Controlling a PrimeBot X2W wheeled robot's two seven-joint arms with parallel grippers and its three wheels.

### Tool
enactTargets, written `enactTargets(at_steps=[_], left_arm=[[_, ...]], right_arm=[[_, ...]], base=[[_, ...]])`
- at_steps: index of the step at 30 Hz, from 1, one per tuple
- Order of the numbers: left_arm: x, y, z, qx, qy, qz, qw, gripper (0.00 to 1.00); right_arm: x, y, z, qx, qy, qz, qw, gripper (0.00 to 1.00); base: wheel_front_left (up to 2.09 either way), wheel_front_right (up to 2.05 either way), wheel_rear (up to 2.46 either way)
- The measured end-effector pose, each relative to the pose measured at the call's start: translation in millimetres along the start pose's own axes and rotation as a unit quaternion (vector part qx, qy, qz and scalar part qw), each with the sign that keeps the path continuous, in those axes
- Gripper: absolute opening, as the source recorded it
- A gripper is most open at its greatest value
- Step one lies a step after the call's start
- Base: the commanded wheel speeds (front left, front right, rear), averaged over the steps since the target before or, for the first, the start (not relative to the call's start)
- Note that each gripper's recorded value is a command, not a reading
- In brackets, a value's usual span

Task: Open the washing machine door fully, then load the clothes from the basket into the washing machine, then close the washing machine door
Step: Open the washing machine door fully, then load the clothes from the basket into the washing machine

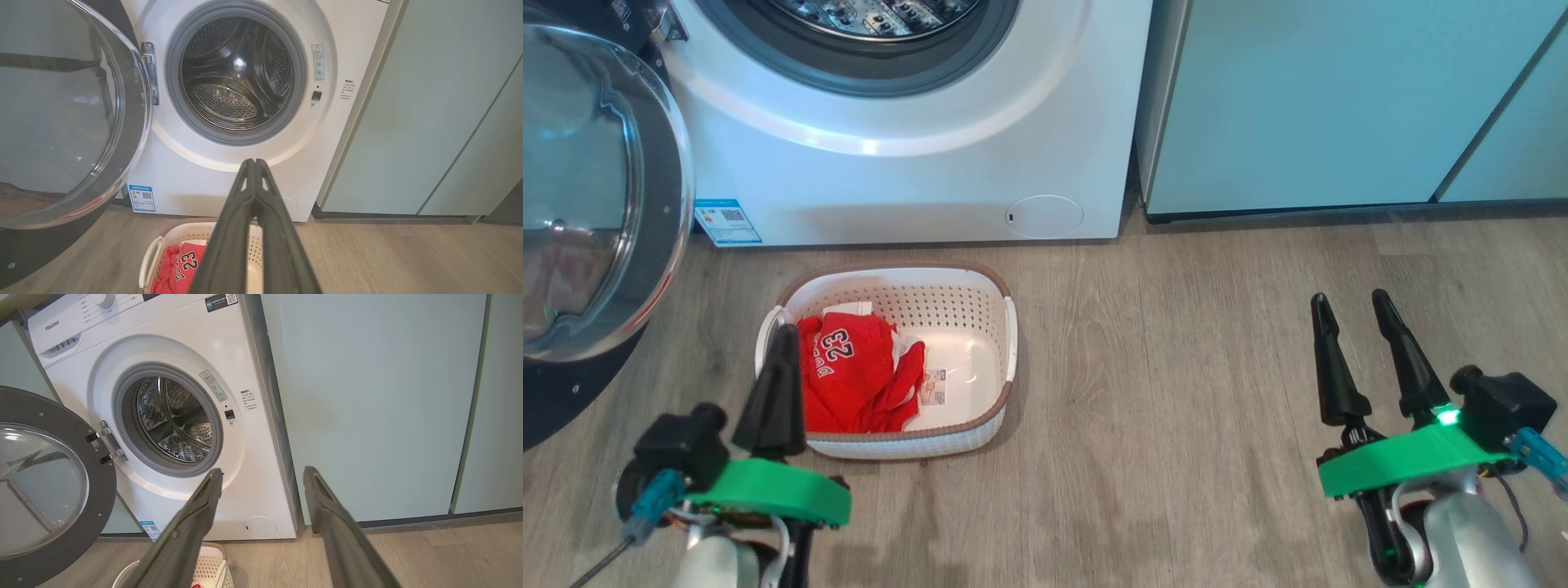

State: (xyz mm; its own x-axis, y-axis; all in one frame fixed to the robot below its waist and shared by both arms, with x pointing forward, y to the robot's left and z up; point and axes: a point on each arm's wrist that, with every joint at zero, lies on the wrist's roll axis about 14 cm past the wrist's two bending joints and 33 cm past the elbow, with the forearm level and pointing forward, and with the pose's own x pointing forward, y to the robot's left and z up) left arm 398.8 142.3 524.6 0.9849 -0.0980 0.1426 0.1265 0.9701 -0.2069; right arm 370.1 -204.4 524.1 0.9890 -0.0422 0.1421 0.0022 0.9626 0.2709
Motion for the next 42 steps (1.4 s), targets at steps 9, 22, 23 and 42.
enactTargets(at_steps=[9, 22, 23, 42], left_arm=[[-1.8, -4.6, -2.8, 0.008, 0.005, -0.009, 1.0, 1.0], [-7.5, -7.0, -5.8, 0.007, 0.011, -0.01, 1.0, 1.0], [-8.0, -6.6, -6.6, 0.007, 0.012, -0.009, 1.0, 1.0], [-10.0, -8.1, -12.4, -0.05, 0.02, -0.013, 0.998, 1.0]], right_arm=[[-0.6, -2.0, -0.4, 0.003, 0.0, -0.004, 1.0, 1.0], [0.8, 0.7, 1.5, 0.004, -0.003, 0.0, 1.0, 1.0], [0.8, 0.8, 1.4, 0.005, -0.003, 0.0, 1.0, 1.0], [-1.2, 1.7, -1.0, 0.005, 0.001, 0.001, 1.0, 1.0]], base=[[0.0, 0.0, 0.0], [0.0, 0.0, 0.0], [0.0, 0.0, 0.0], [0.13, -0.13, 0.0]])
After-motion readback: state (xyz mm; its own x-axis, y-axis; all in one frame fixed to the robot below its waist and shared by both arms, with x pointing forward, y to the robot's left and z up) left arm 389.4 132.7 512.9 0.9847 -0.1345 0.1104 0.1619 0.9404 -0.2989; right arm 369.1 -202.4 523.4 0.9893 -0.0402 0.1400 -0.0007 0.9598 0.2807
